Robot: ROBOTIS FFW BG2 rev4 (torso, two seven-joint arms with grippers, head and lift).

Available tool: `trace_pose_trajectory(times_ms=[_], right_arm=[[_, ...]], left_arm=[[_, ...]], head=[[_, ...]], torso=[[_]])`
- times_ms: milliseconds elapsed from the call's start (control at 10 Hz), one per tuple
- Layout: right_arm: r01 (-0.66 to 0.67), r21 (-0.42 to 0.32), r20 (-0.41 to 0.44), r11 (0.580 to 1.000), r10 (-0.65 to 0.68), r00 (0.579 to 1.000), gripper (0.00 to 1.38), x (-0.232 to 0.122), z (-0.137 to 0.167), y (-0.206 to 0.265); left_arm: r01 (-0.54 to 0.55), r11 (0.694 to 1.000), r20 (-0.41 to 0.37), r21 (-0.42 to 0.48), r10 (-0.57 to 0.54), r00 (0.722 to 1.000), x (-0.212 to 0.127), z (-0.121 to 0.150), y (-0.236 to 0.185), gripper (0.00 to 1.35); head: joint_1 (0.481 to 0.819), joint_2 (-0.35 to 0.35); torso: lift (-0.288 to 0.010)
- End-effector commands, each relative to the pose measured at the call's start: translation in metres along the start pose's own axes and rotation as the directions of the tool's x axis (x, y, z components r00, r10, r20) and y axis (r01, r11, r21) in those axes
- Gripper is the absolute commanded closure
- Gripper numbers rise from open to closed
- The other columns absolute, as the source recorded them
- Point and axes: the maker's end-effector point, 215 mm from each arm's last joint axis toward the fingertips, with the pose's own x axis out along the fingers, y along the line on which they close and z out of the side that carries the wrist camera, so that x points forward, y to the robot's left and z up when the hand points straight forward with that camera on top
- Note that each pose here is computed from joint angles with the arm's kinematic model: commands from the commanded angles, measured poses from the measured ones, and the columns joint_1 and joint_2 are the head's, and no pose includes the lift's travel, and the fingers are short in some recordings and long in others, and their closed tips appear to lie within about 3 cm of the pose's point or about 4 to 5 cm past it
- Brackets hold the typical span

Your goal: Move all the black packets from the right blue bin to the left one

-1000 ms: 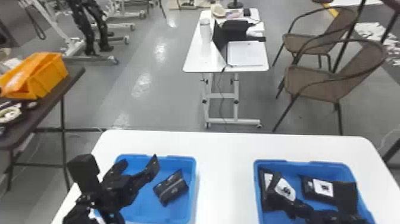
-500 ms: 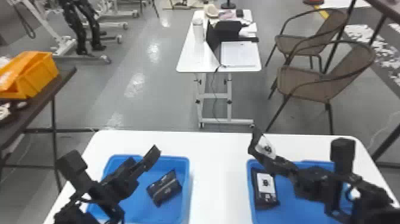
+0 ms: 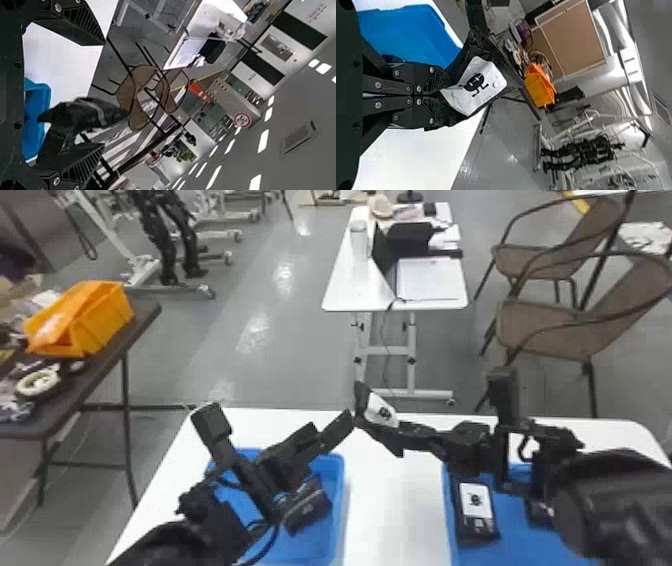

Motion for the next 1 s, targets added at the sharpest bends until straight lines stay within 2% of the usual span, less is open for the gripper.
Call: trace_pose_trajectory(times_ms=[0,200,300,400,500,600,900], right_arm=[[-0.080,0.004,-0.030,0.997,0.080,0.996,1.27,0.024,-0.004,0.021],[-0.152,-0.011,-0.066,0.988,0.151,0.986,1.27,0.041,-0.006,0.042],[-0.156,-0.007,-0.064,0.988,0.155,0.986,1.27,0.041,-0.006,0.042],[-0.154,-0.006,-0.066,0.988,0.154,0.986,1.27,0.041,-0.008,0.041],[-0.155,-0.002,-0.064,0.988,0.154,0.986,1.27,0.042,-0.008,0.041],[-0.155,-0.004,-0.054,0.988,0.155,0.986,1.27,0.043,-0.006,0.040],[-0.161,-0.011,-0.035,0.987,0.160,0.986,1.27,0.045,-0.002,0.039]], left_arm=[[0.028,1.000,-0.045,-0.001,-0.028,0.999,0.014,-0.015,-0.006,0.12],[0.025,1.000,-0.043,-0.004,-0.025,0.999,0.018,-0.017,-0.008,0.12],[0.017,1.000,-0.059,0.007,-0.017,0.998,0.018,-0.019,-0.006,0.32],[-0.008,1.000,-0.058,0.030,0.010,0.998,0.015,-0.017,0.000,1.34],[-0.020,1.000,-0.068,-0.002,0.019,0.998,0.013,-0.020,0.002,1.29],[-0.017,1.000,-0.065,0.007,0.018,0.998,0.014,-0.019,0.001,1.22],[-0.016,1.000,0.003,0.001,0.016,1.000,0.012,-0.006,0.001,1.22]], head=[[0.695,0.171],[0.695,0.192],[0.695,0.200],[0.695,0.208],[0.695,0.213],[0.695,0.218],[0.695,0.224]], torso=[[0.000],[0.000],[0.000],[0.000],[0.000],[0.000],[0.000]])
